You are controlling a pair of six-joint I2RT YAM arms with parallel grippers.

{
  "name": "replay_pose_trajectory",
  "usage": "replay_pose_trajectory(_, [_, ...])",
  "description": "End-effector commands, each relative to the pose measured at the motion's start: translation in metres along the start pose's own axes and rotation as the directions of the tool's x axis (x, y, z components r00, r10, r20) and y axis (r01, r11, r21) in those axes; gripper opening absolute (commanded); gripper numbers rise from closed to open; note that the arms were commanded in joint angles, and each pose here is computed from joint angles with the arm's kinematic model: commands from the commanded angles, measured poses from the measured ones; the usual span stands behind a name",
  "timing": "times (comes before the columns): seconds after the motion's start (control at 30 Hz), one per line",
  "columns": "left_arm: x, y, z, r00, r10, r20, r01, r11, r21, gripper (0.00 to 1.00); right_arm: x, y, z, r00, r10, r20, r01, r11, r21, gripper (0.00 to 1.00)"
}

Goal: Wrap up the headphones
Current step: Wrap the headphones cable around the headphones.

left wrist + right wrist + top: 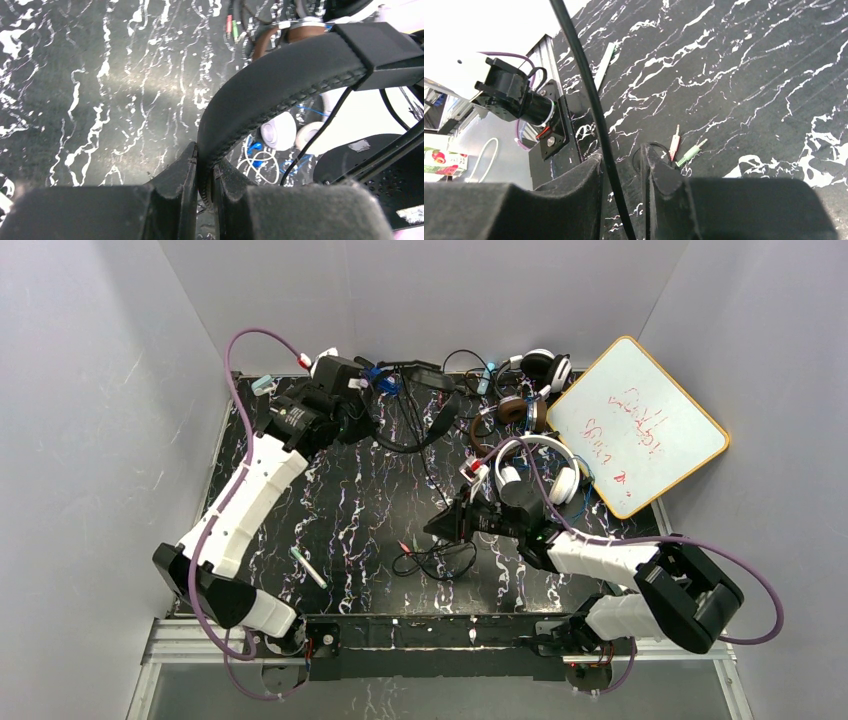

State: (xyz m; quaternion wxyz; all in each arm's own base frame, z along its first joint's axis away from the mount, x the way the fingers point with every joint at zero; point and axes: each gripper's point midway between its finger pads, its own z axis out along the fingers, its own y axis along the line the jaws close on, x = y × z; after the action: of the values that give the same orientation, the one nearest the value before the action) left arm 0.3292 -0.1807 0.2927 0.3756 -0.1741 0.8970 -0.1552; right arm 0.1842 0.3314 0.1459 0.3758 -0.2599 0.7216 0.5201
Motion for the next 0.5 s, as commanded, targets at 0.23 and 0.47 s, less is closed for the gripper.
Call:
replay_pose_trajectory(0.23, [-0.015, -0.053, -0.014, 0.999, -0.020, -0.035, 0.027, 0.974, 0.227, 0.00, -0.017, 0.017, -0.011, 0.995, -0.084, 0.046, 0.086, 0.995, -0.049, 0.63])
replay_pose_trajectory(0.47, [-0.012, -0.049, -0.014, 0.999, -0.033, -0.036, 0.040, 0.976, 0.213, 0.00, -0.044, 0.008, -0.021, 0.983, -0.158, 0.098, 0.150, 0.985, 0.083, 0.81])
